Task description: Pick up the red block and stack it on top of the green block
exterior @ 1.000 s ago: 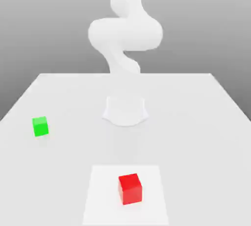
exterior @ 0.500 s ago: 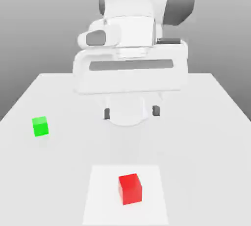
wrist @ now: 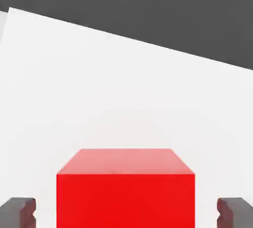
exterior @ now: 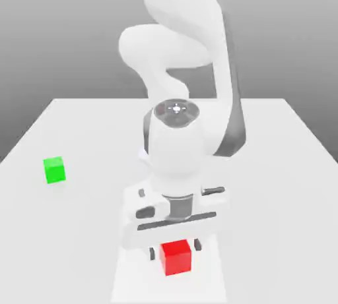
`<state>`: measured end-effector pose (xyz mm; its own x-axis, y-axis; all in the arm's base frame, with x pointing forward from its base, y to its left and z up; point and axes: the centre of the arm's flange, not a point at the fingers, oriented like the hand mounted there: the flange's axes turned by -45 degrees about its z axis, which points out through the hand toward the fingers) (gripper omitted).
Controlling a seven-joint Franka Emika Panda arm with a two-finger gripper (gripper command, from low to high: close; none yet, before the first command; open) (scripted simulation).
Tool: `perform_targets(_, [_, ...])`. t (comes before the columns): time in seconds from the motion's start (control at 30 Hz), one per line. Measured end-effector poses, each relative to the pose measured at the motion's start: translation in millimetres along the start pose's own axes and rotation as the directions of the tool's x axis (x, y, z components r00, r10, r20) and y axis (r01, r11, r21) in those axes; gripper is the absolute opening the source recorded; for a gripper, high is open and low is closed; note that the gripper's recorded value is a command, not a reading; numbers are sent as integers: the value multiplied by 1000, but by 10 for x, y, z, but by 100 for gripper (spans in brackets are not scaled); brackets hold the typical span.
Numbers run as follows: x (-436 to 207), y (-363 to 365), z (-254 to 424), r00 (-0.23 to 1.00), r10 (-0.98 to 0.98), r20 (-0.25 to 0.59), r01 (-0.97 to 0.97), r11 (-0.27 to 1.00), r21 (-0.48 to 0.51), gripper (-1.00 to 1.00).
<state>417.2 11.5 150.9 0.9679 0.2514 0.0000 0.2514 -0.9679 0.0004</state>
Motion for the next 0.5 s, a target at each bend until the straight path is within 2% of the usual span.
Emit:
perform_targets(0.13, [-3, 0, 27, 1000, 0, 0, 0, 1000, 0, -100])
perform_targets(0.33, [-22, 46, -538, 1000, 12, 0, -12, 1000, -2, -100])
perform_targets(0.5, [-726, 1276, -785, 930, 367, -3, -367, 929, -39, -100])
